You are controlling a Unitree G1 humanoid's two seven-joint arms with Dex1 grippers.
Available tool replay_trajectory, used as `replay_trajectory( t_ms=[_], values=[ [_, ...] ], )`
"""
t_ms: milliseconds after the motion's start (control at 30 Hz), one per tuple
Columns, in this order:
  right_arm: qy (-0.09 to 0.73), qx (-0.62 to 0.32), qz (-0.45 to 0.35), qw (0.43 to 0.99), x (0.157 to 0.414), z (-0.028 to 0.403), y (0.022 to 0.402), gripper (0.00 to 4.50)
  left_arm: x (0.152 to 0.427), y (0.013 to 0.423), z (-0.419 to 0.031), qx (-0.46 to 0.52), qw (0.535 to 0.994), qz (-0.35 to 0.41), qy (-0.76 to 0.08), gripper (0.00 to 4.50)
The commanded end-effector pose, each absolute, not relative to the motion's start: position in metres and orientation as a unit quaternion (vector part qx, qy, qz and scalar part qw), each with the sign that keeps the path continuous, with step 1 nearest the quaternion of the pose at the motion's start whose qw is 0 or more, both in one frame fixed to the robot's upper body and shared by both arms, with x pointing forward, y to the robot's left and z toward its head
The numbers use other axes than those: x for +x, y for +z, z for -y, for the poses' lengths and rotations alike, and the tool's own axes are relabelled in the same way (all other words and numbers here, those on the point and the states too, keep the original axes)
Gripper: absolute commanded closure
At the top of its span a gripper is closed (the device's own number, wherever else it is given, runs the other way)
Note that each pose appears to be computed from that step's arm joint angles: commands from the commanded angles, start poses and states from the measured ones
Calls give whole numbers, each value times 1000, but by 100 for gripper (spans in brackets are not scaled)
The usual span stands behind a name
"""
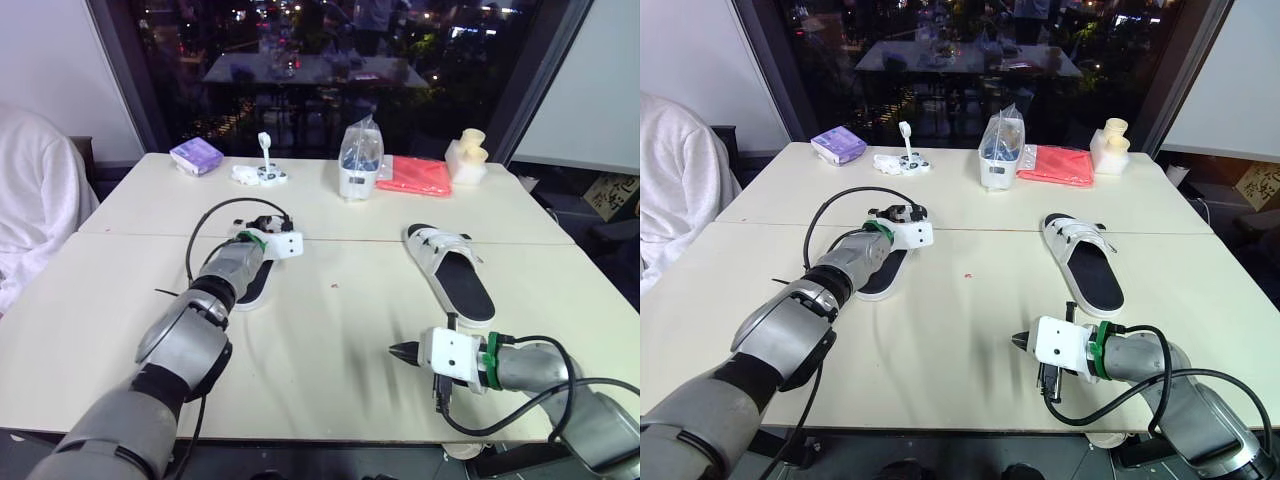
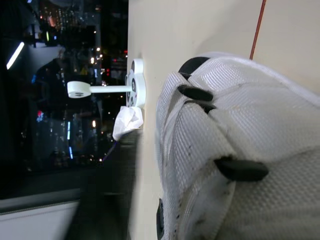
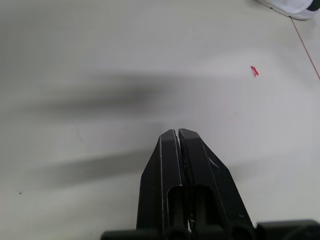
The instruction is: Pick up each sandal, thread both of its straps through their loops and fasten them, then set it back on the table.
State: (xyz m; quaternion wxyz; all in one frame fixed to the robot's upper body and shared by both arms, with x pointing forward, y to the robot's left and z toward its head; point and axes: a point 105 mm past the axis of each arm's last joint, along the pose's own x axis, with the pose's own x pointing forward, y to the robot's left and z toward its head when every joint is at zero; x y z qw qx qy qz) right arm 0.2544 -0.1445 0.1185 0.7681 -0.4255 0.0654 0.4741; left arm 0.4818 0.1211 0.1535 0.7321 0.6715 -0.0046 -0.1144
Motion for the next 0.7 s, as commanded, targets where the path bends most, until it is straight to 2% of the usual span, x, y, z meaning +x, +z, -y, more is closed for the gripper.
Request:
replay_trajectory(
  t_ms=[33,233,467,700],
  values=[
    [470,-430,-49,769,256,143,125,450,483,161,-117,661,741,18,-117,8],
    [476,-431,-49,765,257,141,123,450,476,151,-110,622,757,1,-201,3],
    [484,-431,-44,760,259,137,124,450,468,168,-106,550,790,6,-270,3],
    [489,-433,-41,756,261,136,125,450,438,170,-102,485,785,-14,-384,3]
  ],
)
